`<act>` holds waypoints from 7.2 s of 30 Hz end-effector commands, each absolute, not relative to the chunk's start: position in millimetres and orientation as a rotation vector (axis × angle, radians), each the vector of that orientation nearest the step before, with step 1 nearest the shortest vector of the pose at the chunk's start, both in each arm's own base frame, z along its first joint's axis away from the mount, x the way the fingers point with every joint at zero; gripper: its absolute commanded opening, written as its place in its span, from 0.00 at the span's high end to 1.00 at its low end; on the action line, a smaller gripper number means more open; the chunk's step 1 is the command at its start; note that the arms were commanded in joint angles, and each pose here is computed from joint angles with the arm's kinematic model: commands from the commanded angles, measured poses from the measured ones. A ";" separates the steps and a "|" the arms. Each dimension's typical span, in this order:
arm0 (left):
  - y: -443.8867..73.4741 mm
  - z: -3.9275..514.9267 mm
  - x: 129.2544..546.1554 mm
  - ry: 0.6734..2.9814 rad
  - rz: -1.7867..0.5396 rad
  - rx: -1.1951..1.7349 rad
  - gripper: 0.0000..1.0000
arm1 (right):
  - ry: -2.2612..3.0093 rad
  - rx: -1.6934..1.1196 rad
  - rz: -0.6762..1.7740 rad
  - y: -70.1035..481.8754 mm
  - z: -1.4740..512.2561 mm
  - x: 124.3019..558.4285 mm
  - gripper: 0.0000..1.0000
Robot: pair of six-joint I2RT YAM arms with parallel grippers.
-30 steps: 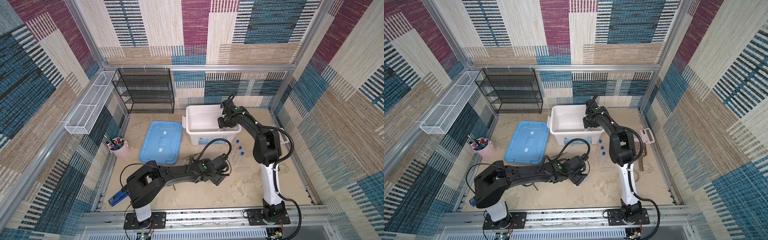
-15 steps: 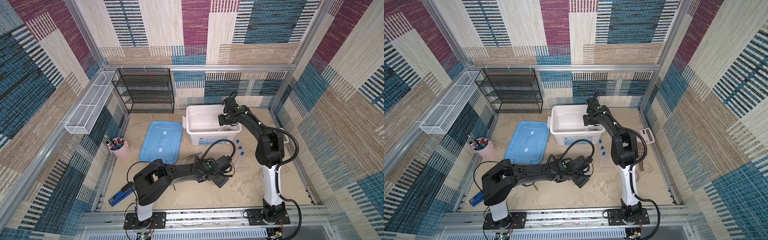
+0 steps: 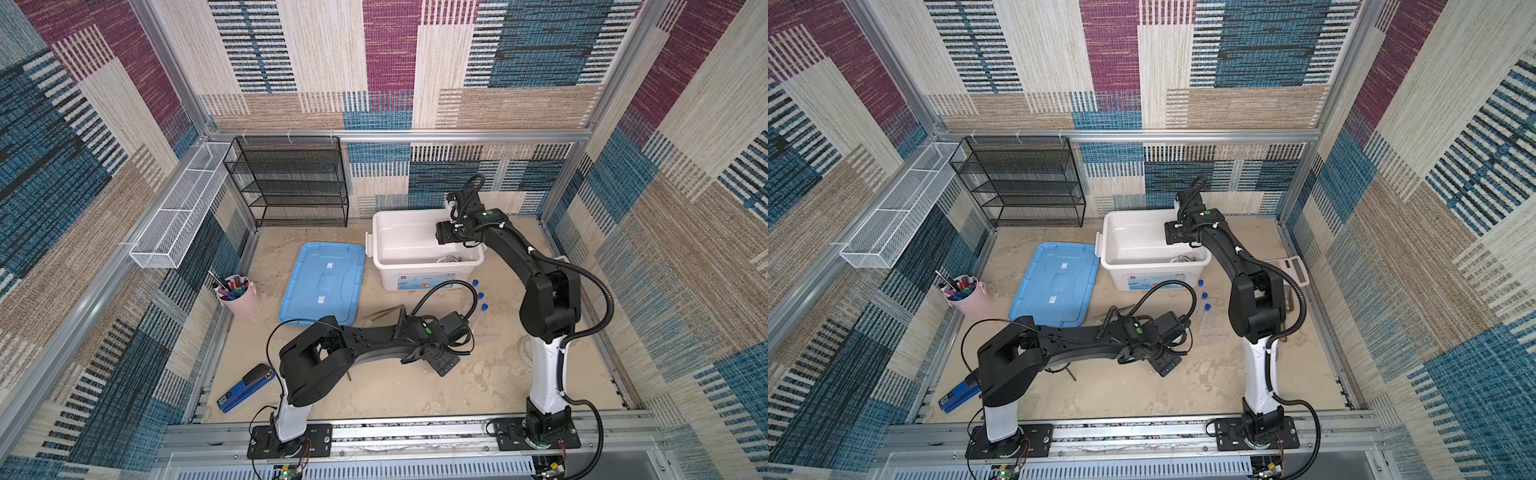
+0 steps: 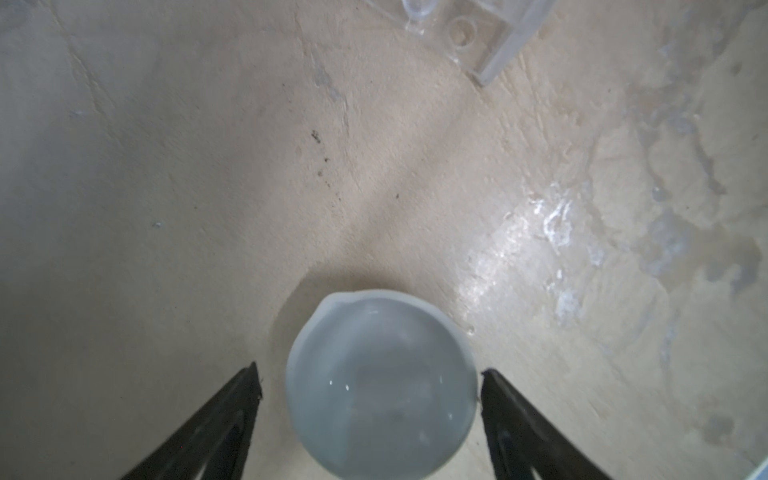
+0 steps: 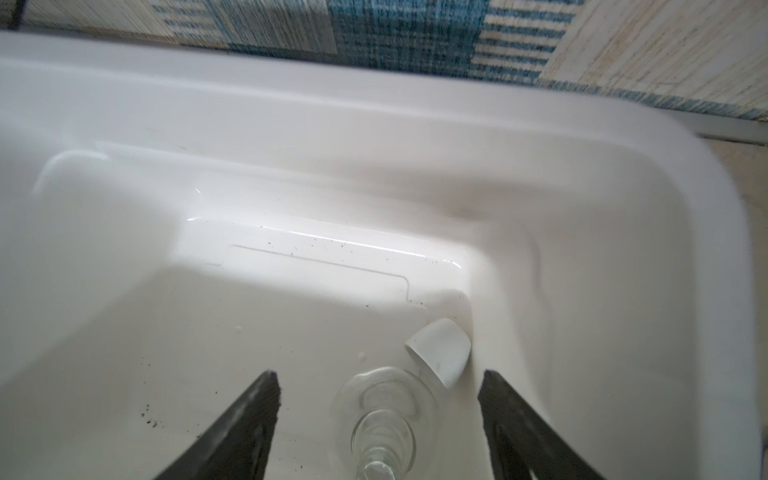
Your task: Organize the chemistry lab equipment
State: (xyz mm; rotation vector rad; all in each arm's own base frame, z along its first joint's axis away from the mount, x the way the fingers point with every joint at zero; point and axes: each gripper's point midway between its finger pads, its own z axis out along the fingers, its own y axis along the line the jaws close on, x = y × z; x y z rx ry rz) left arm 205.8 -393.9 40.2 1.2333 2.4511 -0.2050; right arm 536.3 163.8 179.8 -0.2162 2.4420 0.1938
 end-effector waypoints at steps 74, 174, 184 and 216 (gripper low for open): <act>-390.0 139.6 236.4 2.302 -0.127 1.194 0.43 | 2.121 -0.119 0.351 130.5 263.7 499.8 0.14; -401.5 60.0 455.7 2.589 -0.441 0.857 0.41 | 2.074 -0.005 0.306 71.6 225.8 452.7 0.02; -399.4 60.4 454.5 2.598 -0.431 0.856 0.34 | 2.074 0.000 0.305 71.1 226.3 452.5 0.02; -402.6 122.1 462.4 2.459 -0.411 0.841 0.00 | 2.067 -0.008 0.318 72.7 229.7 448.6 0.02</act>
